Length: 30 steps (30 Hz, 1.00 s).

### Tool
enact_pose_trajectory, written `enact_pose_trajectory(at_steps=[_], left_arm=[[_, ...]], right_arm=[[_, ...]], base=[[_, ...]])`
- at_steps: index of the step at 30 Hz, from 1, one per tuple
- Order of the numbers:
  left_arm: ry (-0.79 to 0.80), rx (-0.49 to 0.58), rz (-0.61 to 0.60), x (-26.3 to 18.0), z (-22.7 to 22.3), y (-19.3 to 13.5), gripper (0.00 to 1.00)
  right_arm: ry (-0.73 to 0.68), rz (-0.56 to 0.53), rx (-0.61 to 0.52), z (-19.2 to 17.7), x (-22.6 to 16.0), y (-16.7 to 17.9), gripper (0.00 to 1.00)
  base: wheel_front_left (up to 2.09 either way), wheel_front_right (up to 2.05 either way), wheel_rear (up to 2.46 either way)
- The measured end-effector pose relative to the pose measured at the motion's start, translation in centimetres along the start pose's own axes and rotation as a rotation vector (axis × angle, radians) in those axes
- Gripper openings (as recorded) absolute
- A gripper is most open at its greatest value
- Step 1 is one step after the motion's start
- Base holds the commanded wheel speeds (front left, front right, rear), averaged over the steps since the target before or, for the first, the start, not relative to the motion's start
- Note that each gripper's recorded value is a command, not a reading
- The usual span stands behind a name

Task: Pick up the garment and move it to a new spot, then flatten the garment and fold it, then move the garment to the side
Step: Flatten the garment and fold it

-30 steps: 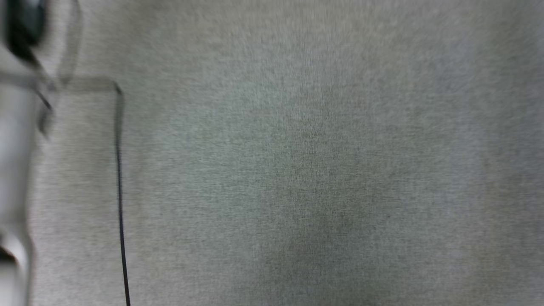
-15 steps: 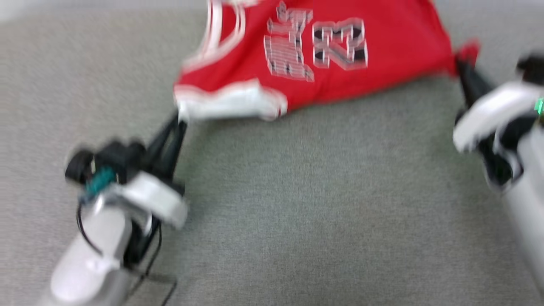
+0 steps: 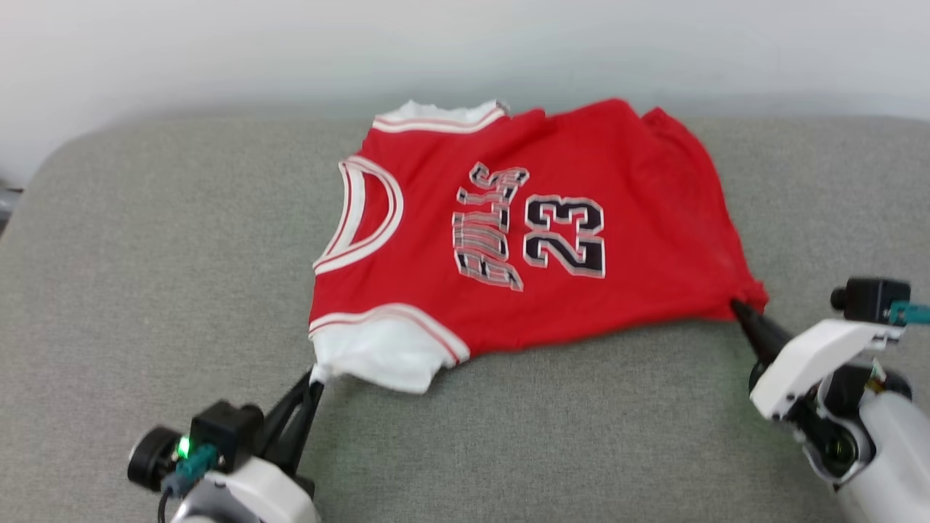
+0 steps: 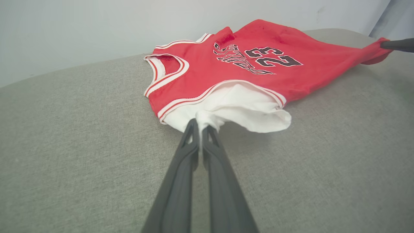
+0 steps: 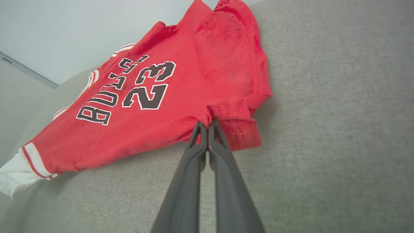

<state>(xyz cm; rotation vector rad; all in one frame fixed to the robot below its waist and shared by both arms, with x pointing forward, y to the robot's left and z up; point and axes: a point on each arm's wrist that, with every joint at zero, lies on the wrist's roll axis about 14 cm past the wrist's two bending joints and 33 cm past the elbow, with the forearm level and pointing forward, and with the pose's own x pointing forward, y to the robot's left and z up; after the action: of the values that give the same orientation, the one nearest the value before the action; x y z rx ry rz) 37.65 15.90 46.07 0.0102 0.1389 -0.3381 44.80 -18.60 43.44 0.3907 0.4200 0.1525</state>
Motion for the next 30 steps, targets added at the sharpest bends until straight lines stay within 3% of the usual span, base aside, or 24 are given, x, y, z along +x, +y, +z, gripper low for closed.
enact_pose_trajectory(at_steps=[12,17,25,30], left_arm=[[0.126,-0.030,-0.023,-6.1,-2.3,-1.8,0.00],[0.186,-0.098,-0.104,-9.1,-3.0,-4.8,0.00],[0.276,-0.177,-0.245,-11.8,-3.9,-8.8,0.00],[0.270,-0.157,-0.237,-12.0,-3.5,-7.6,0.00]], right_arm=[[0.091,0.039,0.027,-2.6,-5.1,0.0,0.00],[0.193,0.030,-0.078,-4.4,-8.6,-1.4,0.00],[0.306,0.013,-0.117,-5.9,-12.0,-2.2,0.00],[0.359,0.013,-0.087,-7.2,-13.6,-1.8,0.00]], base=[[0.00,0.00,0.00],[0.00,0.00,0.00],[0.00,0.00,0.00],[0.00,0.00,0.00]])
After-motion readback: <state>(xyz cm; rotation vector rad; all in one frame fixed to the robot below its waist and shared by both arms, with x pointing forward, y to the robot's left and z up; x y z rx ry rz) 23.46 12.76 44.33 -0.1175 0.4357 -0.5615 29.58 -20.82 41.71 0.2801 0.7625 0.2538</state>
